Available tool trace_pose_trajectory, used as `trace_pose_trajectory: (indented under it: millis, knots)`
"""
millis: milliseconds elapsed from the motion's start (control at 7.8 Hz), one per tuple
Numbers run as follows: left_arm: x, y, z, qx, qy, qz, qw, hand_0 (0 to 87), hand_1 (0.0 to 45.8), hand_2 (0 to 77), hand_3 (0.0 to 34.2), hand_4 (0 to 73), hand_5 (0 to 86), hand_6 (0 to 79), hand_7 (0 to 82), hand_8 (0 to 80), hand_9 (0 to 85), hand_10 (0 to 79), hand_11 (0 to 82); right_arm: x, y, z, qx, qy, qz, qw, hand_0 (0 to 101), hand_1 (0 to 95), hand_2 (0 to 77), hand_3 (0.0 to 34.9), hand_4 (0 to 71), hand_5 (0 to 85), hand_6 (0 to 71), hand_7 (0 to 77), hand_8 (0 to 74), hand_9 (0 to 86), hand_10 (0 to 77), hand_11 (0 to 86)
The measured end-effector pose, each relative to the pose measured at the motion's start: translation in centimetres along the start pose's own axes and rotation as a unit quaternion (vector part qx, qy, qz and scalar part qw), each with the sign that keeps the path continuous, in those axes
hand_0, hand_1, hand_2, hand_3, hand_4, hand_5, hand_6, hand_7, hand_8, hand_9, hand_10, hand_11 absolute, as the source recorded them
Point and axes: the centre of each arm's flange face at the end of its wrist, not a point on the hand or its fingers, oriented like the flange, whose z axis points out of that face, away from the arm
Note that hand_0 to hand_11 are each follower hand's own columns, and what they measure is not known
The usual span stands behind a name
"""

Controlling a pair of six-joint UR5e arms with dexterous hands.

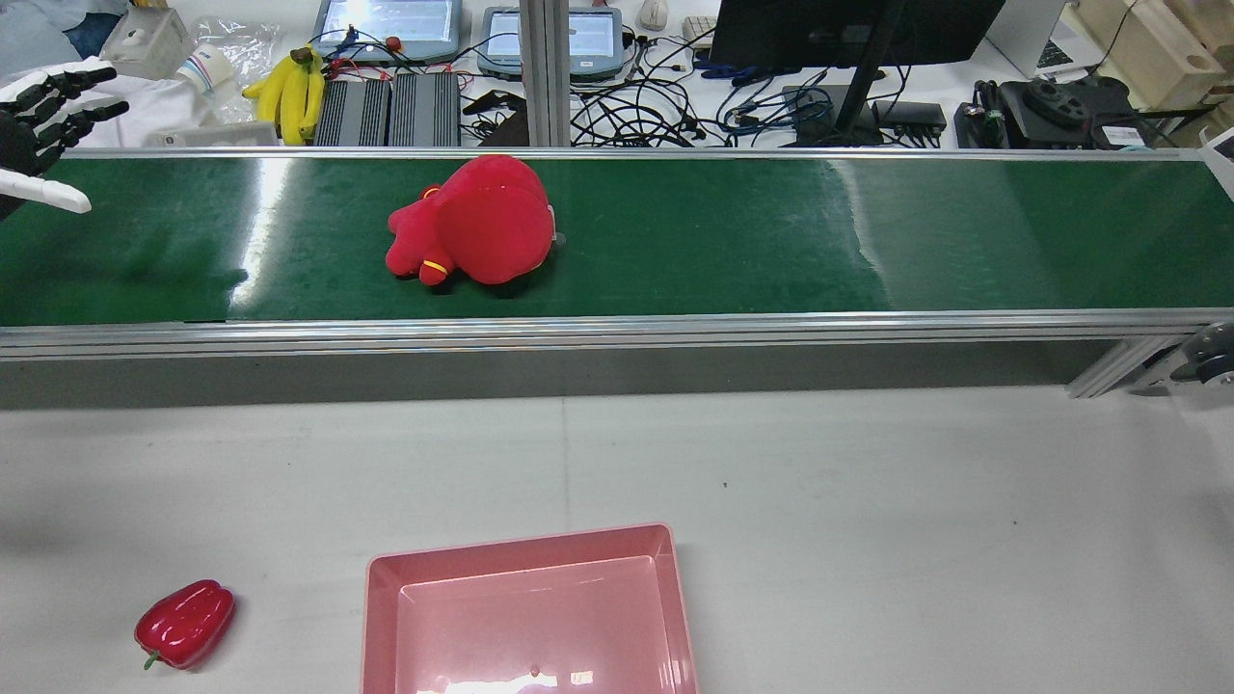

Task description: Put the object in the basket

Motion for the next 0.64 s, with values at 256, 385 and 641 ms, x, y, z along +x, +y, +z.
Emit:
trace_pose_trajectory:
  millis: [256,385,641]
  knots:
    - [-0.05,0.07,0.02,-0.001,0.0,-0.001,1.0,61.4,15.8,0.5,0.1,8.2,20.2,2.2,2.7,8.7,14.7,0.0,0.5,0.0,0.0,0.0,0.0,0.0,0.0,1.0,0,0.0,0.5,0.0,0.0,0.0,0.0,0.5,0.0,0.0,0.0,0.0]
    - [0.01,0.21,0.0,-0.001,0.0,-0.001,1.0,61.5,15.8,0.5,0.0,8.2,20.2,2.2,2.7,9.3,14.7,0.0,0.5,0.0,-0.01,0.0,0.0,0.0,0.0,1.0,0,0.0,0.5,0.0,0.0,0.0,0.0,0.5,0.0,0.0,0.0,0.0]
    - [0.19,0.49,-0.08,-0.002,0.001,0.0,1.0,61.3,16.9,0.5,0.0,8.2,20.2,2.2,2.7,9.3,14.7,0.0,0.5,0.0,-0.02,0.0,0.0,0.0,0.0,1.0,0,0.0,0.5,0.1,0.0,0.0,0.0,0.5,0.0,0.0,0.0,0.0]
